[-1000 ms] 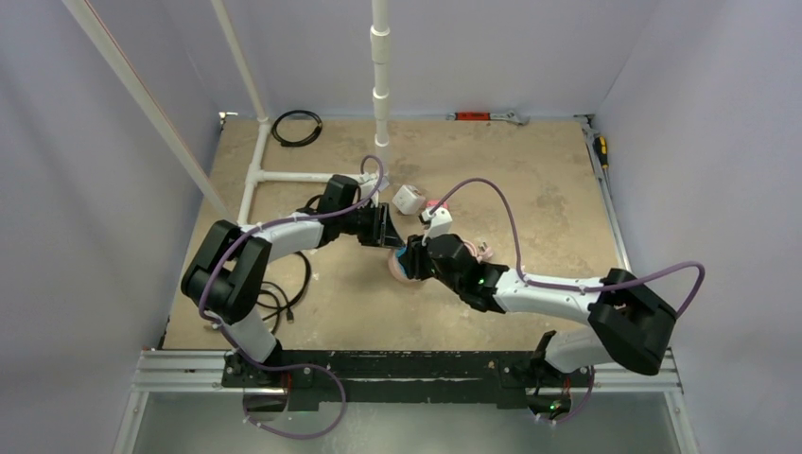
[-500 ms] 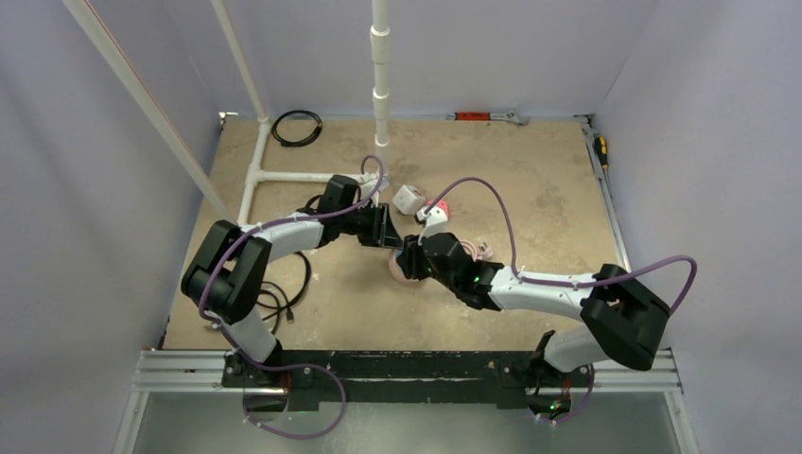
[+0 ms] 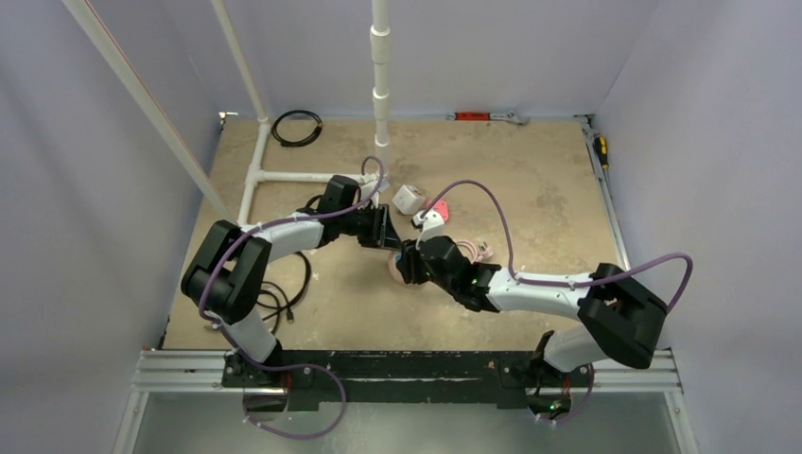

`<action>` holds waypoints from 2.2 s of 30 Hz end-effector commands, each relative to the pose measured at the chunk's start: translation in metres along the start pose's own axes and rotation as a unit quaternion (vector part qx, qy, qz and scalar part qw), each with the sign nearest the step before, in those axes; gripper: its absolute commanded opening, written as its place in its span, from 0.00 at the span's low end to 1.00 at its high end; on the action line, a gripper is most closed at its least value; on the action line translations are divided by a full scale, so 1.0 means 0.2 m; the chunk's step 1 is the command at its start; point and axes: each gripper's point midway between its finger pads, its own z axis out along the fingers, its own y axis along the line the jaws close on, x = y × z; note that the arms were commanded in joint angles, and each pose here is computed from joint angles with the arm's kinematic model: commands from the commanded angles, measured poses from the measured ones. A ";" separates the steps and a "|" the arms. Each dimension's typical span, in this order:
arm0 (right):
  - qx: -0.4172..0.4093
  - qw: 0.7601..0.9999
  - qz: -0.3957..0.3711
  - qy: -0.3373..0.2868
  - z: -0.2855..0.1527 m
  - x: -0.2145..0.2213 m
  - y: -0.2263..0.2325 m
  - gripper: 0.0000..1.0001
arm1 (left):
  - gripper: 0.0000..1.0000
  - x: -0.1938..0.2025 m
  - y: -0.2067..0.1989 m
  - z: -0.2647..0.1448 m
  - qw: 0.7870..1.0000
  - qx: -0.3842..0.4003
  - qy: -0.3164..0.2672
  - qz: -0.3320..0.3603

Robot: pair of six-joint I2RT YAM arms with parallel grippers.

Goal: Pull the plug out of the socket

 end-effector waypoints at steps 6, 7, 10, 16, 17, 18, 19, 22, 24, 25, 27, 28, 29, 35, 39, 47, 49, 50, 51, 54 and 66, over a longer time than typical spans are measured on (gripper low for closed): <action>0.019 1.000 -0.010 -0.003 -0.01 0.01 -0.03 0.19 | 0.00 -0.03 -0.08 -0.01 0.999 0.029 -0.003 0.020; 0.016 1.000 -0.013 -0.003 -0.01 0.01 -0.03 0.12 | 0.00 -0.02 -0.08 -0.01 0.999 0.032 -0.002 0.019; 0.007 1.000 -0.026 -0.011 -0.02 -0.01 -0.01 0.00 | 0.00 -0.01 -0.09 -0.01 0.999 0.044 0.007 0.018; -0.013 0.998 -0.046 -0.039 -0.07 -0.08 0.03 0.00 | 0.36 0.02 -0.09 0.01 0.998 0.052 0.021 0.007; -0.013 0.998 -0.050 -0.040 -0.07 -0.08 0.02 0.00 | 0.42 0.03 -0.08 0.01 0.998 0.052 0.024 0.005; -0.012 0.998 -0.053 -0.043 -0.07 -0.08 0.03 0.00 | 0.46 0.03 -0.08 0.01 0.998 0.051 0.025 0.004; -0.011 0.997 -0.056 -0.044 -0.08 -0.08 0.03 0.00 | 0.49 0.04 -0.08 0.02 0.998 0.050 0.028 0.003; -0.012 0.997 -0.064 -0.047 -0.08 -0.09 0.04 0.00 | 0.55 0.06 -0.07 0.03 0.998 0.045 0.040 0.003; -0.014 0.996 -0.068 -0.049 -0.09 -0.09 0.05 0.00 | 0.59 0.07 -0.07 0.04 0.998 0.045 0.044 0.007; -0.015 0.996 -0.071 -0.050 -0.09 -0.09 0.06 0.00 | 0.60 0.09 -0.07 0.04 0.998 0.042 0.051 0.003; -0.019 0.995 -0.079 -0.052 -0.09 -0.09 0.08 0.00 | 0.61 0.12 -0.06 0.05 0.997 0.041 0.065 -0.002; -0.020 0.995 -0.082 -0.052 -0.10 -0.09 0.08 0.00 | 0.62 0.12 -0.07 0.05 0.997 0.046 0.068 -0.003; -0.019 0.995 -0.084 -0.054 -0.10 -0.09 0.09 0.00 | 0.62 0.13 -0.07 0.06 0.996 0.049 0.069 -0.003; -0.011 0.994 -0.095 -0.058 -0.10 -0.10 0.08 0.00 | 0.59 0.16 -0.10 0.07 0.995 0.063 0.082 -0.005; -0.004 0.993 -0.100 -0.057 -0.10 -0.10 0.08 0.00 | 0.45 0.17 -0.11 0.08 0.994 0.069 0.089 -0.004; -0.003 0.995 -0.085 -0.049 -0.10 -0.08 0.08 0.00 | 0.08 0.17 -0.14 0.07 0.993 0.080 0.089 -0.002; -0.003 0.995 -0.085 -0.047 -0.09 -0.07 0.08 0.00 | 0.00 0.16 -0.14 0.07 0.993 0.077 0.086 0.000; -0.003 0.995 -0.085 -0.046 -0.09 -0.07 0.08 0.00 | 0.00 0.16 -0.14 0.07 0.994 0.076 0.085 0.002; -0.002 0.995 -0.086 -0.044 -0.09 -0.06 0.08 0.00 | 0.00 0.16 -0.14 0.07 0.994 0.075 0.083 0.004; 0.000 0.996 -0.084 -0.041 -0.09 -0.05 0.07 0.00 | 0.00 0.14 -0.14 0.07 0.995 0.070 0.076 0.013; -0.022 0.999 -0.002 -0.035 -0.11 -0.06 -0.06 0.00 | 0.00 0.11 -0.12 0.05 0.996 0.053 0.055 0.040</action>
